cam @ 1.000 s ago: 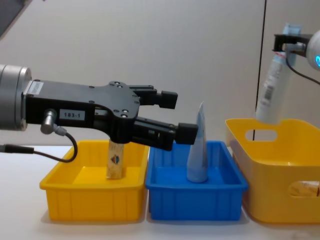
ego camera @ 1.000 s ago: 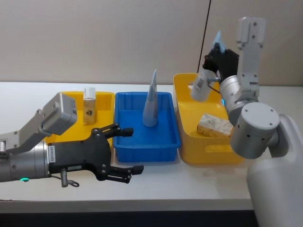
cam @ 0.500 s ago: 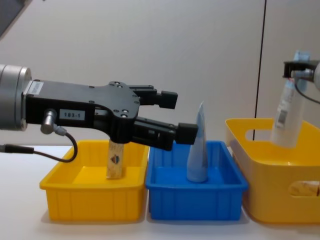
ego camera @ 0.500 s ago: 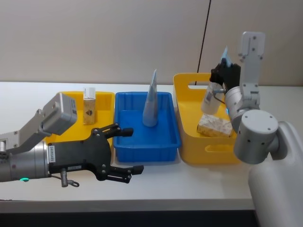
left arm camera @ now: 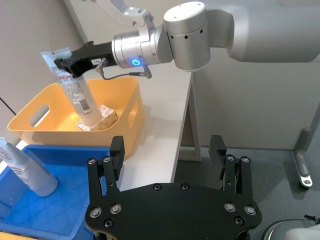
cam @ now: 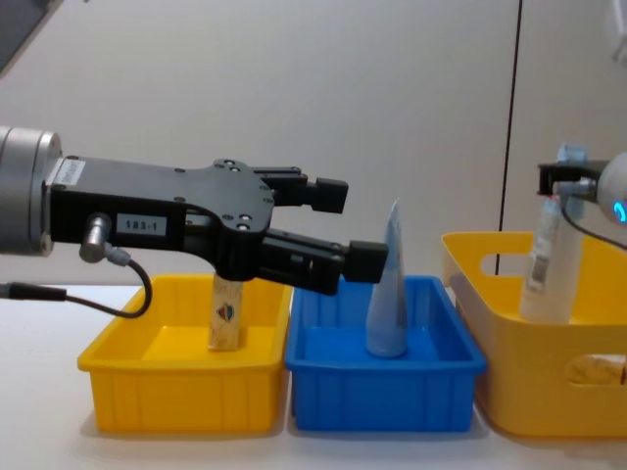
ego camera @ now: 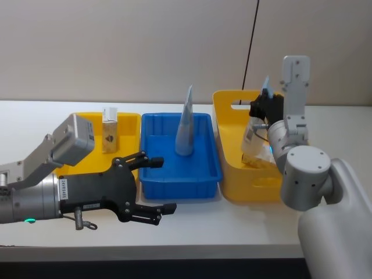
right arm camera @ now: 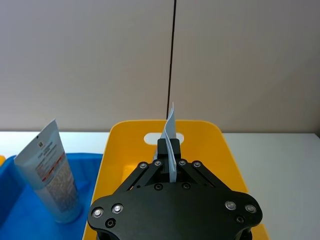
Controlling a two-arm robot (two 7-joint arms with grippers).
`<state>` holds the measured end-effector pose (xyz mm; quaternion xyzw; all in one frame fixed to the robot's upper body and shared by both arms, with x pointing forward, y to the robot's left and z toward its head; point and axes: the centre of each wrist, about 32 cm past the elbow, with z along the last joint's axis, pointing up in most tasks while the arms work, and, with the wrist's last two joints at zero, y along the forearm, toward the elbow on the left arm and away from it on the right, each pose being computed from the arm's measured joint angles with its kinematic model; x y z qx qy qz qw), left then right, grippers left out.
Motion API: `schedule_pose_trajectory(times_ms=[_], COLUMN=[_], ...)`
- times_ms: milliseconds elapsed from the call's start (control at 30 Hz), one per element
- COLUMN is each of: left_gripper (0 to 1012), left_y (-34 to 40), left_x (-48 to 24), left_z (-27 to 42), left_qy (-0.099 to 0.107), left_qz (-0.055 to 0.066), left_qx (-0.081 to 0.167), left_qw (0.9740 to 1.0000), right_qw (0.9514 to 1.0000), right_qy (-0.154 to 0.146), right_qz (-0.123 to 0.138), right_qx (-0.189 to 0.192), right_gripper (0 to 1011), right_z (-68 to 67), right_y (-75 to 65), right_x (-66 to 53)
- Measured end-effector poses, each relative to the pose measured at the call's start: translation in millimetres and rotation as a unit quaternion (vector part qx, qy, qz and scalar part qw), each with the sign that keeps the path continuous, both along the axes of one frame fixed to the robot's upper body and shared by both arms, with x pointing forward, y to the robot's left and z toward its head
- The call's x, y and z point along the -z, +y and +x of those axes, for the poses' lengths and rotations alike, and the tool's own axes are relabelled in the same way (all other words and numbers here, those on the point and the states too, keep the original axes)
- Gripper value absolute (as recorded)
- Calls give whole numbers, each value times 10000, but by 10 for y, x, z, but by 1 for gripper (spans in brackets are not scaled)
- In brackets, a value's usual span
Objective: Bimanual collaborative sorting of washing and personal care products
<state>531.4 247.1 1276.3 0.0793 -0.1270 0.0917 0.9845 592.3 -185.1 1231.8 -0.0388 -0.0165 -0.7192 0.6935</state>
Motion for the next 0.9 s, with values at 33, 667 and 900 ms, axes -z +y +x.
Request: schedule_pose_trajectory(times_ms=[33,667,900], left_gripper=[1002,1001,1001], left_y=[0,0,0], left_x=[0,0,0], left_z=[0,0,0], left_qy=[0,0,0], left_qz=[0,0,0], left_qx=[0,0,0], left_qw=[10000,10000,10000], right_qw=[10000,9997,9999], right_qy=[15,202,140], right_qz=[-6,-131,-98], right_qx=[-9,27,23], right_gripper=[4,508,739], right_z=[1,56,60], right_y=[5,59,83], right_x=[9,126,99])
